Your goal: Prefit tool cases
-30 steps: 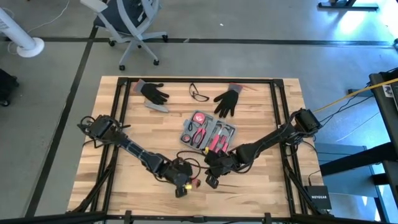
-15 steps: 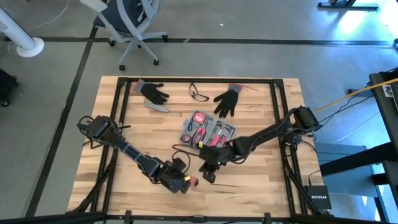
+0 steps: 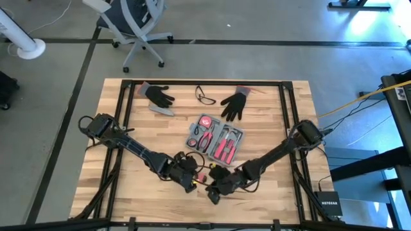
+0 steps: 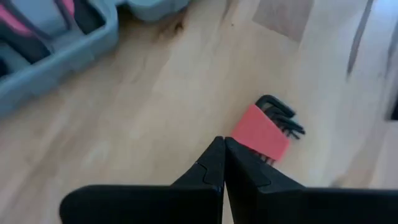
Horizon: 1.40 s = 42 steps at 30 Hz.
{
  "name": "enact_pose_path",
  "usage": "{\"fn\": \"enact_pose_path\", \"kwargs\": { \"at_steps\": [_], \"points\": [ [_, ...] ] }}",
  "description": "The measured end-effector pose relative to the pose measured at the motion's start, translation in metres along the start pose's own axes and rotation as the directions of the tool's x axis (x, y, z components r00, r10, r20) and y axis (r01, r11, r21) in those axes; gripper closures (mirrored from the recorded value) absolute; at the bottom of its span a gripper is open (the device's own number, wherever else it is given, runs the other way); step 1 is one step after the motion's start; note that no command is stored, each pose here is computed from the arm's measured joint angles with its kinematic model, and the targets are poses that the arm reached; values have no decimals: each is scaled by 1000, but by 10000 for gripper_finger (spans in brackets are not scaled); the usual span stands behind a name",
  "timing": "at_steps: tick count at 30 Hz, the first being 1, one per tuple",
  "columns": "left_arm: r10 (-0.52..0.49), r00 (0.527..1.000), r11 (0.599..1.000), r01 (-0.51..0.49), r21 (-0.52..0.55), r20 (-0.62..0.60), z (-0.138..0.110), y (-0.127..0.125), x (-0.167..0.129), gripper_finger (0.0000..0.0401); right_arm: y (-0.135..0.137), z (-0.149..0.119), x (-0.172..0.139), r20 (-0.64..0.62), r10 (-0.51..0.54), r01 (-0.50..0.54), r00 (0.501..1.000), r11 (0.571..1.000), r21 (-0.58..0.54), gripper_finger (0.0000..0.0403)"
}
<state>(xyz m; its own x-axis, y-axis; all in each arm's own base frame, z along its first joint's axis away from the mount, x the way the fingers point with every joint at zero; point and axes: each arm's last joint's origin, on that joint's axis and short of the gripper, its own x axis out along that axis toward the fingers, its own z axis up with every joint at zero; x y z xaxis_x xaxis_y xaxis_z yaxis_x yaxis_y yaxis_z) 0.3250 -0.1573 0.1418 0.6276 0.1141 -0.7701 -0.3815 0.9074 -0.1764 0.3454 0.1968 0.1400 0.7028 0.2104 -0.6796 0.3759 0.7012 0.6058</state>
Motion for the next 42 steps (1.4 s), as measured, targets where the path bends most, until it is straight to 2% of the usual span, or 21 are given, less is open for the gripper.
{"fn": "enact_pose_path", "kwargs": {
  "at_steps": [4, 8, 11, 14, 20, 29, 37, 42],
  "points": [
    [9, 1000, 994, -10, 111, 9, 4, 3, 1, 401, -5, -3, 14, 45, 1, -5, 999, 995, 100, 403],
    [37, 999, 964, -37, 264, 2, 9, 12, 11, 401, -9, -7, 23, 50, 7, -14, 999, 989, 148, 403],
    [6, 999, 934, 11, 357, -48, 14, 20, 23, 401, -12, -9, 26, 44, -7, -1, 999, 986, 168, 403],
    [-35, 997, 923, 59, 380, -71, 19, 27, 33, 401, -12, -8, 26, 56, -14, 5, 998, 986, 168, 403],
    [-43, 996, 938, 69, 339, -83, 22, 30, 36, 401, -18, -4, 27, 71, -58, 43, 996, 980, 195, 403],
    [-98, 988, 952, 127, 280, -117, -3, 5, 24, 401, -22, -9, 35, 55, -64, 51, 996, 975, 216, 403],
    [-125, 983, 986, 139, 98, -132, -35, -18, 9, 401, -30, -10, 36, 8, -123, 119, 992, 976, 181, 403],
    [-141, 981, 990, 142, -3, -131, -50, -29, 0, 401, -29, -10, 36, -2, -104, 103, 995, 981, 164, 403]
  ]
}}
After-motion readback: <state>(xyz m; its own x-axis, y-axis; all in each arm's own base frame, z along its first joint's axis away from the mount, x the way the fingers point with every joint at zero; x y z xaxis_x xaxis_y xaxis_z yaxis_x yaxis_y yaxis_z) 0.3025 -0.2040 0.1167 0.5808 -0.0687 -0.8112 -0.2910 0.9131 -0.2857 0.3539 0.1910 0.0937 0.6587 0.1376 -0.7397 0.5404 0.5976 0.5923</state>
